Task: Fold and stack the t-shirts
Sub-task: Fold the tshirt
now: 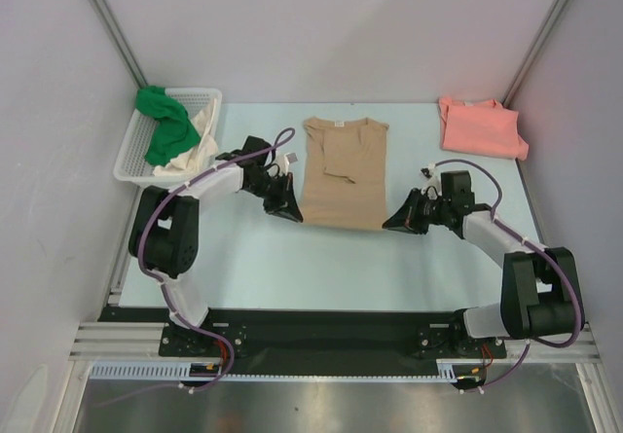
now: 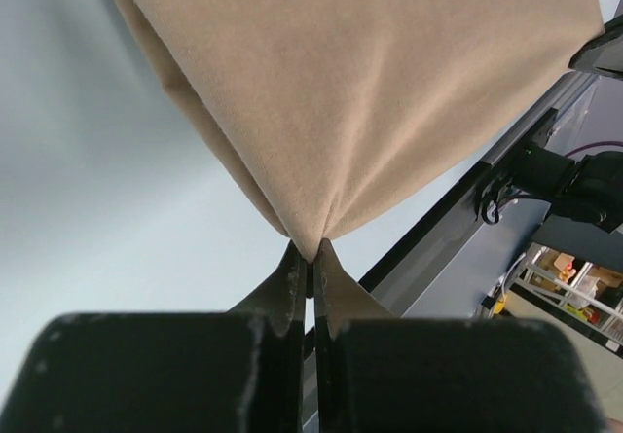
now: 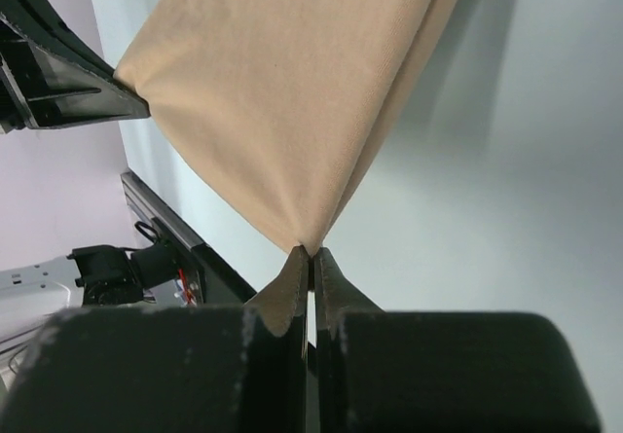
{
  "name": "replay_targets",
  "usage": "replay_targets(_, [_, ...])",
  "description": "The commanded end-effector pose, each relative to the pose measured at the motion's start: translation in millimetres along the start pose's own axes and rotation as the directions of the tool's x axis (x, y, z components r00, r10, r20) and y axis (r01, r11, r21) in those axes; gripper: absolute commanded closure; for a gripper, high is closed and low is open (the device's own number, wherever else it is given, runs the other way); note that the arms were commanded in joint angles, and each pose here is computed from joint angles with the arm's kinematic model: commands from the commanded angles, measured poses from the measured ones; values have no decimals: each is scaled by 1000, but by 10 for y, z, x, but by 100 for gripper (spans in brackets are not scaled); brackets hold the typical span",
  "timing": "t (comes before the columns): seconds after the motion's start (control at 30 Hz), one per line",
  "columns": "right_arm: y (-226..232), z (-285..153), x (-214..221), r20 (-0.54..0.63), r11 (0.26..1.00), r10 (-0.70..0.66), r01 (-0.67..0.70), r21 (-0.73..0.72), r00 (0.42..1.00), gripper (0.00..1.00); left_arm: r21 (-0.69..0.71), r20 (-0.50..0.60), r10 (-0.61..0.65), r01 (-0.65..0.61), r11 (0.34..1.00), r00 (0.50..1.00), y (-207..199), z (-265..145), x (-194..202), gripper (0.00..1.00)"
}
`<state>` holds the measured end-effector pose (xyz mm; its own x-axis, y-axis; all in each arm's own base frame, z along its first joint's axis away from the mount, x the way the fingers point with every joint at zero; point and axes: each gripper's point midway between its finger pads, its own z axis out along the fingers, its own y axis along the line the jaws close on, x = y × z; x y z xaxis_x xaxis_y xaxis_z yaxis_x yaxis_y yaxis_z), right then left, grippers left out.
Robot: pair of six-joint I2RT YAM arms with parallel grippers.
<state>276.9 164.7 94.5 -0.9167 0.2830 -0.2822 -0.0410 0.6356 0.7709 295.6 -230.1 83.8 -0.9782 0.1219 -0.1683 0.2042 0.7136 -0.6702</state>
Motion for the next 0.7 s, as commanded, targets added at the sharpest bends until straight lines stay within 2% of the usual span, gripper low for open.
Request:
replay_targets(0.0, [-3, -76, 64, -1, 1000, -24, 24, 1, 1000, 100, 9, 62, 62, -63, 998, 996, -117, -134, -62, 100])
replay_targets(0.13, [-12, -46, -53, 30, 999, -40, 40, 3, 999, 100, -16, 88, 102, -101, 995, 991, -112, -147, -246, 100])
replay_targets(0.2, [63, -41, -283, 71, 997, -77, 77, -5, 995, 100, -33, 81, 110, -107, 994, 991, -72, -108, -370, 100])
replay_targets(0.23, [21, 17, -360, 69, 997, -74, 74, 2, 995, 100, -35, 120, 155, -152, 988, 981, -174, -179, -585, 100])
replay_targets(0.33, [222, 10, -913, 149, 990, -134, 138, -21, 980, 100, -68, 179, 216, -207, 976, 960, -241, -240, -1033, 100])
replay_targets(0.4, [162, 107, -1193, 159, 989, -143, 147, -12, 977, 100, -82, 242, 257, -244, 966, 936, -296, -301, -1394, 100])
replay_targets(0.43, [381, 50, -1557, 221, 977, -201, 213, -28, 954, 100, -100, 263, 279, -261, 960, 924, -288, -317, -1528, 100])
replay_targets(0.47, [252, 183, -1685, 208, 981, -185, 193, -19, 960, 100, -110, 284, 291, -270, 957, 914, -270, -342, -1664, 100])
replay_targets(0.57, [507, 209, -2423, 317, 958, -257, 283, -39, 913, 100, -148, 377, 363, -332, 932, 852, -264, -374, -2305, 100])
replay_targets(0.6, [308, 427, -2543, 301, 963, -247, 267, -28, 921, 100, -177, 423, 407, -367, 913, 809, -272, -369, -2619, 100])
replay_targets(0.63, [473, 414, -2874, 358, 946, -291, 324, -33, 887, 100, -215, 456, 463, -411, 886, 760, -272, -379, -2820, 100])
replay_targets(0.67, [431, 507, -2980, 361, 945, -293, 327, -34, 885, 100, -260, 479, 492, -418, 870, 727, -221, -363, -2985, 100])
